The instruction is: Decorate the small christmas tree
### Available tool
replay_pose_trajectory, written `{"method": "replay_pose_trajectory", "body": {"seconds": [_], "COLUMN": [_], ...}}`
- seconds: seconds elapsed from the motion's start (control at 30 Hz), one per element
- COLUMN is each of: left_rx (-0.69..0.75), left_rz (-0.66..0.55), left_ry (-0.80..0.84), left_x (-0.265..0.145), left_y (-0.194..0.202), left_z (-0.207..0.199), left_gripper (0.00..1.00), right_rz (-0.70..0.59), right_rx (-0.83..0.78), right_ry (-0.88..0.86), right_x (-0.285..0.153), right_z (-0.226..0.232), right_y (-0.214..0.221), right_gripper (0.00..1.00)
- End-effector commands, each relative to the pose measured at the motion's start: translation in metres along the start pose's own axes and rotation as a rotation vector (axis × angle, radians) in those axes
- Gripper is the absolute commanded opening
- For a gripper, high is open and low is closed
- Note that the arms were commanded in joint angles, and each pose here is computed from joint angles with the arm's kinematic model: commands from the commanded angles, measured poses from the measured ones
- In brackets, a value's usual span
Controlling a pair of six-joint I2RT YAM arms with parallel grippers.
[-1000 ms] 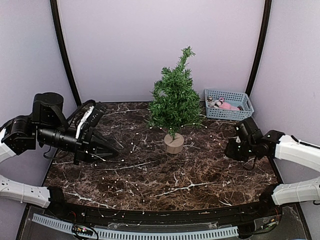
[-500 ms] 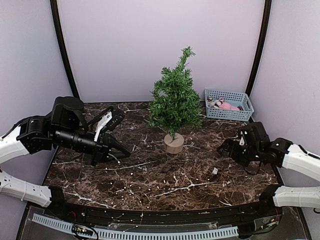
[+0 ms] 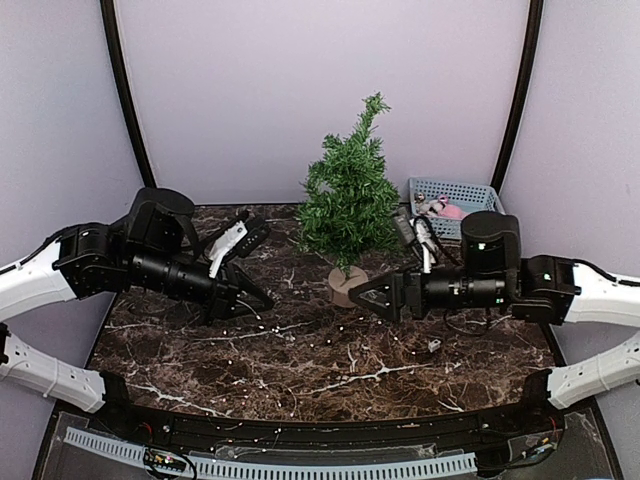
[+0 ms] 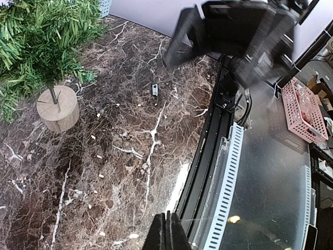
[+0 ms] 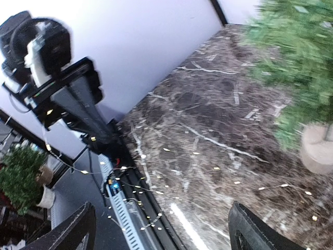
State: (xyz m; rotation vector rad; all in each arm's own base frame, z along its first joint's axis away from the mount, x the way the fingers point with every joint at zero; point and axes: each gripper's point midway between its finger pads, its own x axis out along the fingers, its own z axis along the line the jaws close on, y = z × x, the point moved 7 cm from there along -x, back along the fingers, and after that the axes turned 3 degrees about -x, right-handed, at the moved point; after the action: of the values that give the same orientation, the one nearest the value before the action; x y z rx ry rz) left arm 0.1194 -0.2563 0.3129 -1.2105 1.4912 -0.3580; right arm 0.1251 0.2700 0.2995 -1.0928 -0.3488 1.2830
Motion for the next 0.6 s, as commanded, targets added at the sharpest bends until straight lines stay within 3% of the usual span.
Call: {"method": "replay_pose_trajectory", "body": {"seconds": [0.0, 0.13, 0.43, 0.57], "left_rx": [-0.024, -0.036, -0.039, -0.039], "left_rz": [-0.017, -0.015, -0.013, -0.009], "left_ry": [-0.018, -0.025, -0.023, -0.016], "left_x": [-0.008, -0.007, -0.006, -0.003], "left_y": [-0.007, -0.006, -0.007, -0.006], "left_z": [-0.001, 0.0, 0.0, 0.0], "left_gripper": [0.0, 0.0, 0.0, 0.0], "right_rz": [-0.108, -0.107, -0.034, -0.013], "right_rx": [-0.14, -0.187, -0.221, -0.232], "right_ry": [-0.203, -0.307, -0.437, -0.443], "right_x": [0.025, 0.043, 0.075, 0.087], "right_z": [0.065, 0.102, 0.13, 0.133], "right_y": [-0.024, -0.026, -0.02, -0.017], "right_gripper": [0.88, 0.88, 0.84, 0.74]}}
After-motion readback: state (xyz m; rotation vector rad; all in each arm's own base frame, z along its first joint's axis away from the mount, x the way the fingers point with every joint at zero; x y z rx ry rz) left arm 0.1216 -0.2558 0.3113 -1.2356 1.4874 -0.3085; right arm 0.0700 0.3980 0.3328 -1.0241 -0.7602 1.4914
